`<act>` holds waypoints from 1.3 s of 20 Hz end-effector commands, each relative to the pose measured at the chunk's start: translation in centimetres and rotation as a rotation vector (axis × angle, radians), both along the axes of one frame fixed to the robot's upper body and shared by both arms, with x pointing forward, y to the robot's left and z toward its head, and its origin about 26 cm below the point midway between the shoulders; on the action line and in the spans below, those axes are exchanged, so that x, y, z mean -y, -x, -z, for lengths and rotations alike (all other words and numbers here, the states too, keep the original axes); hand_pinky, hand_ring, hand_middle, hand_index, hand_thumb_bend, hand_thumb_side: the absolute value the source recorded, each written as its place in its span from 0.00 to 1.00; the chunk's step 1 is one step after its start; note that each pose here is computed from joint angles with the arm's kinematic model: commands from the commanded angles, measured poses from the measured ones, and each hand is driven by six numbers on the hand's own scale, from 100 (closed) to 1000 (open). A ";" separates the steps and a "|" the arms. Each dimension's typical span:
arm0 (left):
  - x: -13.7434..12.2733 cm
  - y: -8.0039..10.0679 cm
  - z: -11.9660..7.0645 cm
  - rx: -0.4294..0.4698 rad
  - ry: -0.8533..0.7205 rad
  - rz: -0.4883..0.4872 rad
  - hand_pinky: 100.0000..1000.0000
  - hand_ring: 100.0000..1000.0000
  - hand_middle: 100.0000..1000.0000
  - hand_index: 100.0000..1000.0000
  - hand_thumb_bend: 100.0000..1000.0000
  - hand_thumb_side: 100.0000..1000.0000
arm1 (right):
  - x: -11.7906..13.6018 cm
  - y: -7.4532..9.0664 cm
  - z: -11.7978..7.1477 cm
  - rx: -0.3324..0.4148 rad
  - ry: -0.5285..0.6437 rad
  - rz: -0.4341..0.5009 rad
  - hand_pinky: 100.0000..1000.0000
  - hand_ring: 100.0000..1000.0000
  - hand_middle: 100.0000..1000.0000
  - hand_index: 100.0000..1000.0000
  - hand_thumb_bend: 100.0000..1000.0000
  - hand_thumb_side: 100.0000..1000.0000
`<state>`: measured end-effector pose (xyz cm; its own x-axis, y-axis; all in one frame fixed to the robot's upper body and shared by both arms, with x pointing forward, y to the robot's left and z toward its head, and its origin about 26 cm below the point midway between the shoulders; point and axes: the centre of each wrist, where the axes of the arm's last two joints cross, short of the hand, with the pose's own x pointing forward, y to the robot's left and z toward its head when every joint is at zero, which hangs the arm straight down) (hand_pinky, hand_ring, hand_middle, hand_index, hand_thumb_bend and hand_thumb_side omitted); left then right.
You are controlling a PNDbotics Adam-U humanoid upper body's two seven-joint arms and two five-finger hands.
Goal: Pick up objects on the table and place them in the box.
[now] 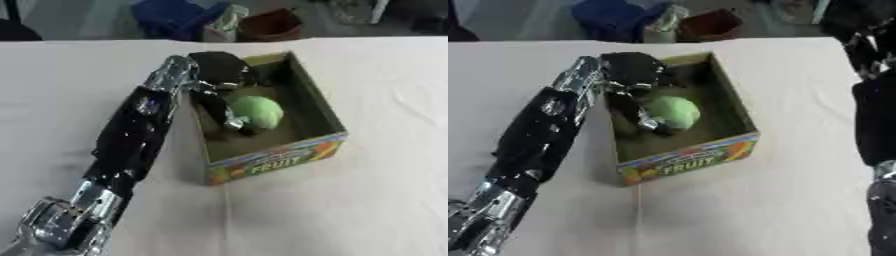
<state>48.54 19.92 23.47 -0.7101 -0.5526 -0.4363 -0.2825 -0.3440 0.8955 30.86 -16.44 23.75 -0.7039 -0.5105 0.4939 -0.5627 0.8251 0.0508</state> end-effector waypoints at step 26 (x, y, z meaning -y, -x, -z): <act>-8.9 12.0 -8.0 0.343 1.311 0.198 0.33 0.42 0.34 0.58 0.00 0.80 | 2.8 0.1 0.0 0.032 0.008 0.144 0.72 0.76 0.49 0.83 0.00 0.95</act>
